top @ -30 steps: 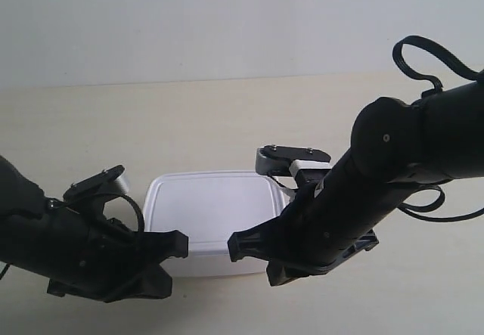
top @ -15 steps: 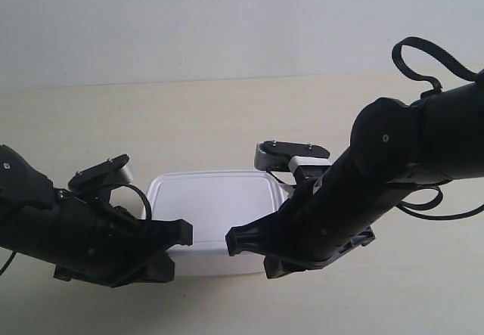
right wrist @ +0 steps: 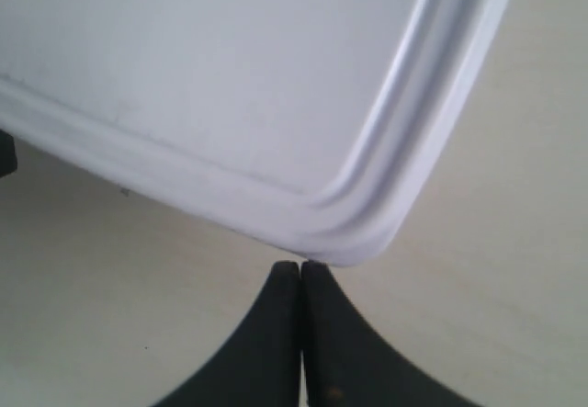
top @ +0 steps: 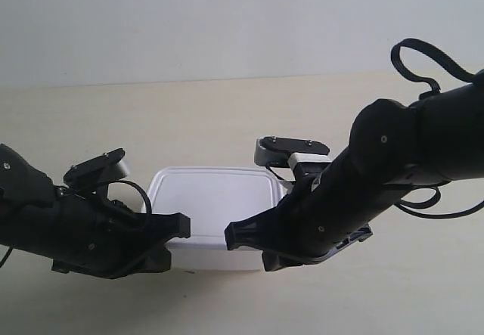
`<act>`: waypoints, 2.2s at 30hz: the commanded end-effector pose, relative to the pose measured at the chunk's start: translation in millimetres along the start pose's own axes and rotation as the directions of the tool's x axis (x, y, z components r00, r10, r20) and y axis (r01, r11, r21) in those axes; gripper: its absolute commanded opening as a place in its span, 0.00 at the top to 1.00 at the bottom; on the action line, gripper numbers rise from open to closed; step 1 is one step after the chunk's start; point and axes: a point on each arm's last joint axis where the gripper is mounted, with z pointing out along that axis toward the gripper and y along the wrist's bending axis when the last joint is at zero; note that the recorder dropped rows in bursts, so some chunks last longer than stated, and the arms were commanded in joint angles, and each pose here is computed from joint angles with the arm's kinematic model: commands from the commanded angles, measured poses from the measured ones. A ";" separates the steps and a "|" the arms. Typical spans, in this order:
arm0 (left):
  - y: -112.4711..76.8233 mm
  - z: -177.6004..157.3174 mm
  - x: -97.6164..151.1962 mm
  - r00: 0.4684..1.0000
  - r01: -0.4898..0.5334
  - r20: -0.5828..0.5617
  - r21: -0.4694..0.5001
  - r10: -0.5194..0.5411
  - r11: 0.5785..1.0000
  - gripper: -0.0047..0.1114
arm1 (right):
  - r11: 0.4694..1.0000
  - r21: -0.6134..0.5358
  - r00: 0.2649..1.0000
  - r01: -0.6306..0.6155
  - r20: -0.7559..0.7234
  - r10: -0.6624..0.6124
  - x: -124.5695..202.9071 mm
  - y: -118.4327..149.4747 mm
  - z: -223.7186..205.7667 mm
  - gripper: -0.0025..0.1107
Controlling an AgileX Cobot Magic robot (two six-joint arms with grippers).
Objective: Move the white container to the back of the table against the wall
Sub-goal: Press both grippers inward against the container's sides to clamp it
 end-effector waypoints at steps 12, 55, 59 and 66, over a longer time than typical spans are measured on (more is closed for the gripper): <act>-7.9 11.4 -16.2 0.999 -0.016 0.031 -0.001 0.016 1.000 0.96 | 1.000 0.023 0.998 0.006 0.069 -0.007 -7.8 -4.5 13.2 0.98; -16.8 32.3 -48.6 0.991 -0.039 0.127 -0.027 0.042 0.999 0.96 | 0.996 0.065 0.982 -0.067 0.182 0.054 -48.7 -36.9 24.0 0.98; -16.3 32.7 -49.0 0.990 -0.038 0.132 -0.031 0.042 0.999 0.96 | 0.997 0.054 0.978 -0.061 0.202 0.049 -57.0 -32.9 21.4 0.98; -18.5 31.2 -54.9 0.985 -0.040 0.167 -0.035 0.045 0.999 0.96 | 0.998 0.035 0.982 -0.053 0.184 0.045 -74.4 -25.7 27.5 0.98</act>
